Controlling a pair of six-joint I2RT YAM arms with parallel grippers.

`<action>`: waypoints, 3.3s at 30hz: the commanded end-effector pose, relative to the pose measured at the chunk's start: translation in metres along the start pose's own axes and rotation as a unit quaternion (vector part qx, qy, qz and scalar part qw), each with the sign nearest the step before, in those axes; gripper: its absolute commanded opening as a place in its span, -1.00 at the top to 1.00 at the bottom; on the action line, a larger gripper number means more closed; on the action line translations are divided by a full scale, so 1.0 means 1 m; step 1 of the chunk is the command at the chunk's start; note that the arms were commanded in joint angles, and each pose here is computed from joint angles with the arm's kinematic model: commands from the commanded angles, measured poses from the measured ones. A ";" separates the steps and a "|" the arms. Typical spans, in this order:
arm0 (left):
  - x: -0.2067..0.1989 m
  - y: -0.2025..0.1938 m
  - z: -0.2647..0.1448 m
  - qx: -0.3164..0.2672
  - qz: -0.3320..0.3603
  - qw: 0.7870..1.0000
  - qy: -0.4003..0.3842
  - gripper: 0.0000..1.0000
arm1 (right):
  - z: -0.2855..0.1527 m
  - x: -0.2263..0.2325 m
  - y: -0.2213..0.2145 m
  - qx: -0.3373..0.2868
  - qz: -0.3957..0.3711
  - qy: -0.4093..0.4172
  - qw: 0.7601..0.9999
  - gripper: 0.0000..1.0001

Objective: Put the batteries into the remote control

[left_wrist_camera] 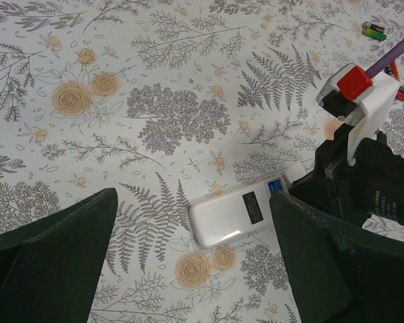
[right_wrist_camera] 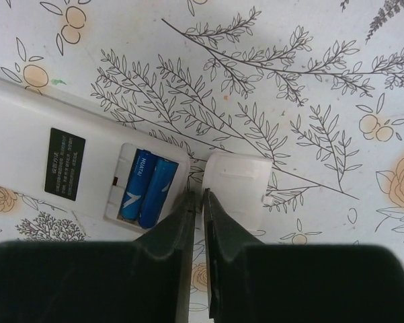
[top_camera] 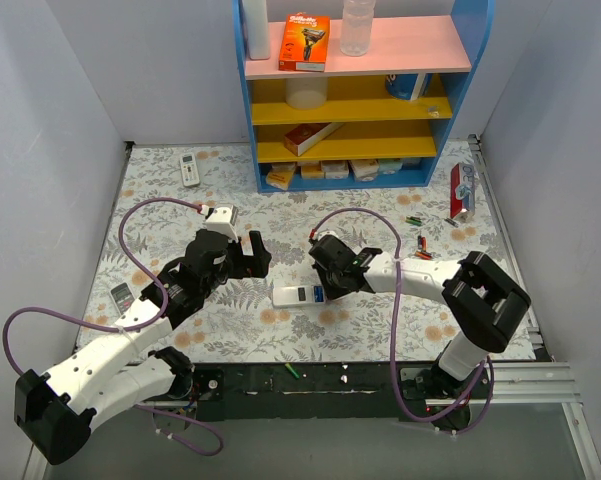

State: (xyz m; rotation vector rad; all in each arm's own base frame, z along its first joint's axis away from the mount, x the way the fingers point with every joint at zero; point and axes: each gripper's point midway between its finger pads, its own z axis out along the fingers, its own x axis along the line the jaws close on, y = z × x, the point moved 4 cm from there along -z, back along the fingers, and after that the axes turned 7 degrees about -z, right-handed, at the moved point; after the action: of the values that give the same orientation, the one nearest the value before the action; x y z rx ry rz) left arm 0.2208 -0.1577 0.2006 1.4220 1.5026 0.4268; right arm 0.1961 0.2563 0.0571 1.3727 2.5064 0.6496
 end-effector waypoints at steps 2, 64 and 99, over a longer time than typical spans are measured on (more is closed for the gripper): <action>0.000 0.003 -0.002 -0.009 -0.004 1.000 -0.006 -0.96 | 0.001 -0.007 -0.007 0.017 -0.013 -0.032 0.999 0.90; -0.104 -0.001 -0.054 -0.245 0.376 0.757 -0.476 -0.92 | -0.247 0.081 0.093 -0.361 0.043 0.506 0.782 0.97; -0.104 -0.001 -0.049 -0.247 0.334 0.776 -0.474 -0.09 | -0.231 0.083 0.089 -0.342 0.078 0.515 0.782 0.97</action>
State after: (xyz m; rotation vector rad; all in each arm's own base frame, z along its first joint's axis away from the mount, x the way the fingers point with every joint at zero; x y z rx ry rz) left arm 0.1617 -0.2347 0.2655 1.3622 0.0055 0.3728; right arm 0.1281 0.3041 0.2957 1.0865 2.2741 2.5413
